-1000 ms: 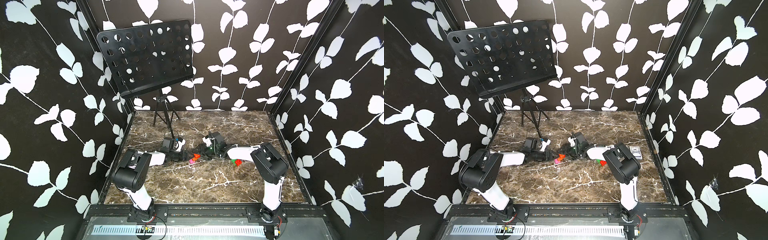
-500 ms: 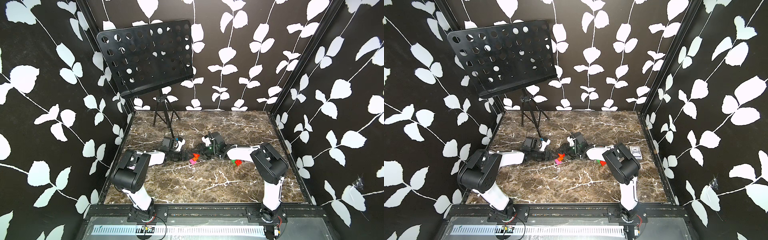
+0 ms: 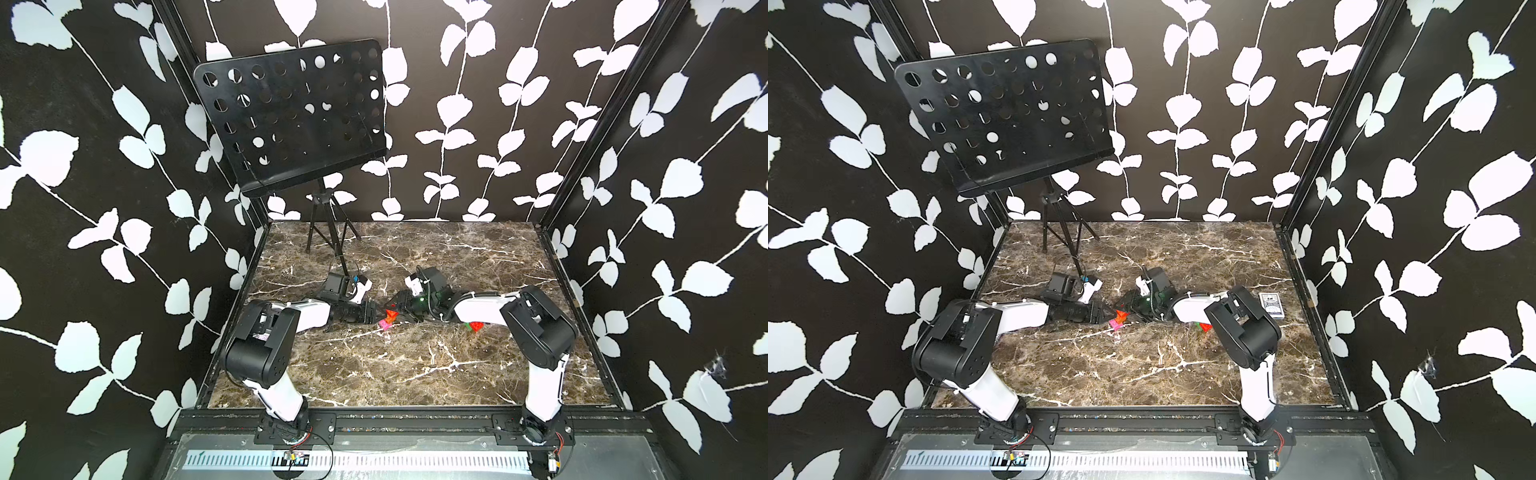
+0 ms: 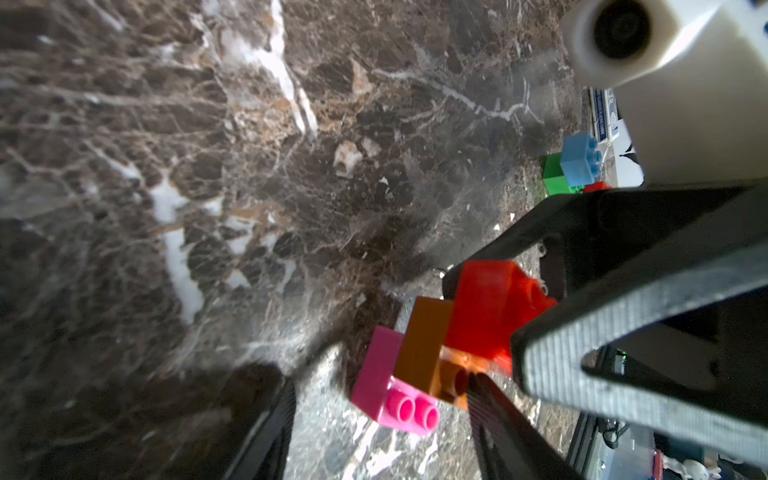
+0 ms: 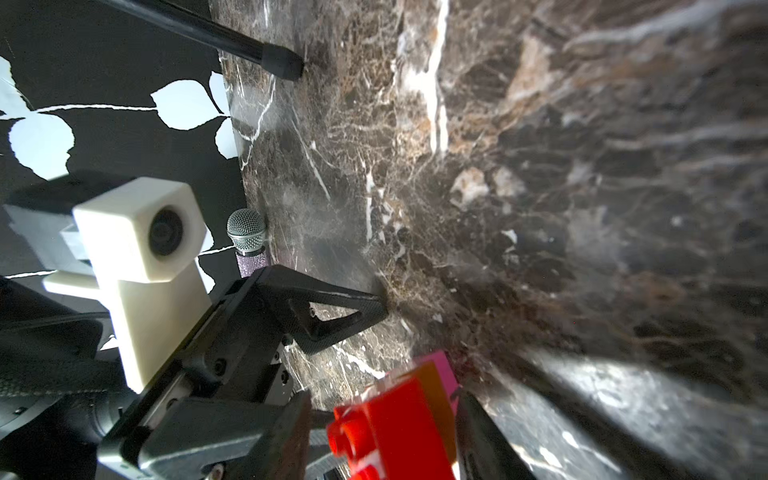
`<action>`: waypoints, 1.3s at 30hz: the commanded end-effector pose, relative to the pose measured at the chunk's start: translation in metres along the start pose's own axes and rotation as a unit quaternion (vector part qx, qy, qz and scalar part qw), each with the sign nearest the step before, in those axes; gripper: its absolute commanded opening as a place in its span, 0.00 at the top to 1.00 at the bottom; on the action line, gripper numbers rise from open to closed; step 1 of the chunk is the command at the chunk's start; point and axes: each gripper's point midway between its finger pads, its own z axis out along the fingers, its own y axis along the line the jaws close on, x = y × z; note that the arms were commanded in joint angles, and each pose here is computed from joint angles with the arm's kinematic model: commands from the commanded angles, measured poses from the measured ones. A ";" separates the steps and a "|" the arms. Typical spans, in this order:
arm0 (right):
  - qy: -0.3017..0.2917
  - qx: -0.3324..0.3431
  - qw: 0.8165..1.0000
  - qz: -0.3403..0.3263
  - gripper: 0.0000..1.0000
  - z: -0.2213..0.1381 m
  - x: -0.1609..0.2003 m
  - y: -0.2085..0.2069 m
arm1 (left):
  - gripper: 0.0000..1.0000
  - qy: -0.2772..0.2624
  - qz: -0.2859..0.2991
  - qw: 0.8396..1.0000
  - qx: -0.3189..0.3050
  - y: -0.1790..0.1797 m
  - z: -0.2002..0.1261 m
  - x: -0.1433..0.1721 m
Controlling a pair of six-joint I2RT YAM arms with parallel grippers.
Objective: Assemble the letter y with lego
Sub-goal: Adjust the lego brick at the center of the board.
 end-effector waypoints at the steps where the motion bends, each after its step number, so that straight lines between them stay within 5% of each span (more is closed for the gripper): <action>1: -0.019 -0.018 1.000 -0.013 0.47 -0.009 -0.003 0.018 | 0.30 -0.015 0.017 1.000 0.002 -0.009 -0.012 -0.013; 11: -0.023 -0.018 1.000 -0.012 0.51 -0.010 -0.003 0.017 | 0.28 -0.024 0.002 1.000 0.017 -0.010 -0.017 -0.014; 23: -0.031 -0.017 0.999 -0.013 0.51 -0.014 -0.003 0.019 | 0.30 -0.007 -0.117 0.990 0.083 -0.016 -0.014 0.012; 39: -0.047 -0.016 0.999 -0.005 0.52 -0.019 0.009 0.017 | 0.37 -0.023 -0.137 0.987 0.085 -0.007 -0.006 0.017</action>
